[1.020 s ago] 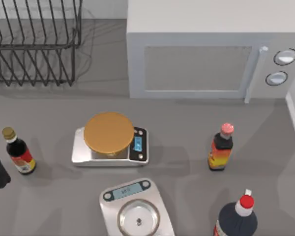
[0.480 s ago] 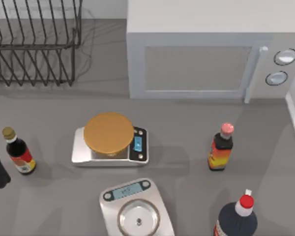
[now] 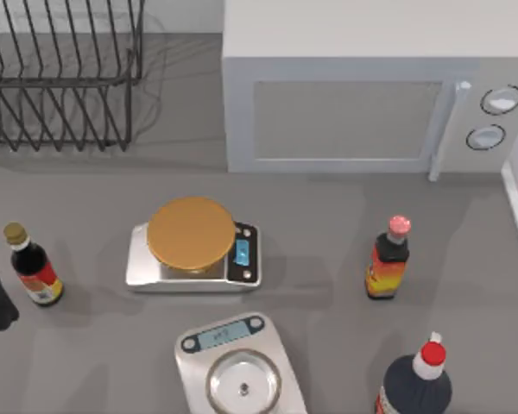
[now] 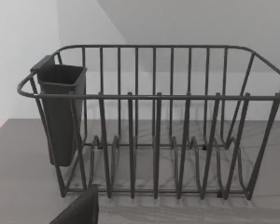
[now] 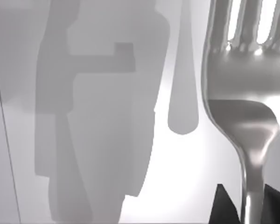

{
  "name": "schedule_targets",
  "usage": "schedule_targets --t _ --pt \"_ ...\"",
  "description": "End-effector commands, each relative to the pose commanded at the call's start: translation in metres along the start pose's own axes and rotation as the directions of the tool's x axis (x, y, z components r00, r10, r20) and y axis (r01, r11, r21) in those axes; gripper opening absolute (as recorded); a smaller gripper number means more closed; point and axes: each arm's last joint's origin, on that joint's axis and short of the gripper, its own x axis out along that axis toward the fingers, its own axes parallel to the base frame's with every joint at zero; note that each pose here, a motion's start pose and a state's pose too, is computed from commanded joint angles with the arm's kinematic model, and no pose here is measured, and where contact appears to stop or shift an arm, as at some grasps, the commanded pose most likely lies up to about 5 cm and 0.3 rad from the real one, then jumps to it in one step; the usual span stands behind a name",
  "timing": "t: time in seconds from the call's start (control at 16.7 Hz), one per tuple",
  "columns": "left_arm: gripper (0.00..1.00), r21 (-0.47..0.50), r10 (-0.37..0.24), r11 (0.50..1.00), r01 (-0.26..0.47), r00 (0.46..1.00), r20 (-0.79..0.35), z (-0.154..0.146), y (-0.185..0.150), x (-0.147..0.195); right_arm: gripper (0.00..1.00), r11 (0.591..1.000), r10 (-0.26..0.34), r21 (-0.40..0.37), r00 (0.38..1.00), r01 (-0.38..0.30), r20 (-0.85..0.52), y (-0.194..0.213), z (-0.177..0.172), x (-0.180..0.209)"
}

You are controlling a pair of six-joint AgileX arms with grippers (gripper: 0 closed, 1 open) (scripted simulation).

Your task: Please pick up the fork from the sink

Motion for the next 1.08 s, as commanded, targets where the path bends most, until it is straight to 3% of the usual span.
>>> schedule_targets --t 0.3,0.54,0.78,1.08 --pt "1.00 0.000 0.000 1.000 0.000 1.000 0.000 0.000 0.000 0.000 0.00 0.999 -0.025 0.041 0.999 0.024 0.024 0.014 -0.005 -0.015" --pt "1.00 0.000 0.000 1.000 0.000 1.000 0.000 0.000 0.000 0.000 0.00 0.991 -0.062 0.122 0.995 0.053 0.079 0.064 -0.031 -0.059" --pt "1.00 0.000 0.000 1.000 0.000 1.000 0.000 0.000 0.000 0.000 0.00 0.991 -0.051 0.129 0.996 0.041 0.073 0.144 -0.091 -0.088" --pt "1.00 0.000 0.000 1.000 0.000 1.000 0.000 0.000 0.000 0.000 0.00 0.999 -0.012 0.034 1.000 0.012 -0.008 0.219 -0.182 -0.095"
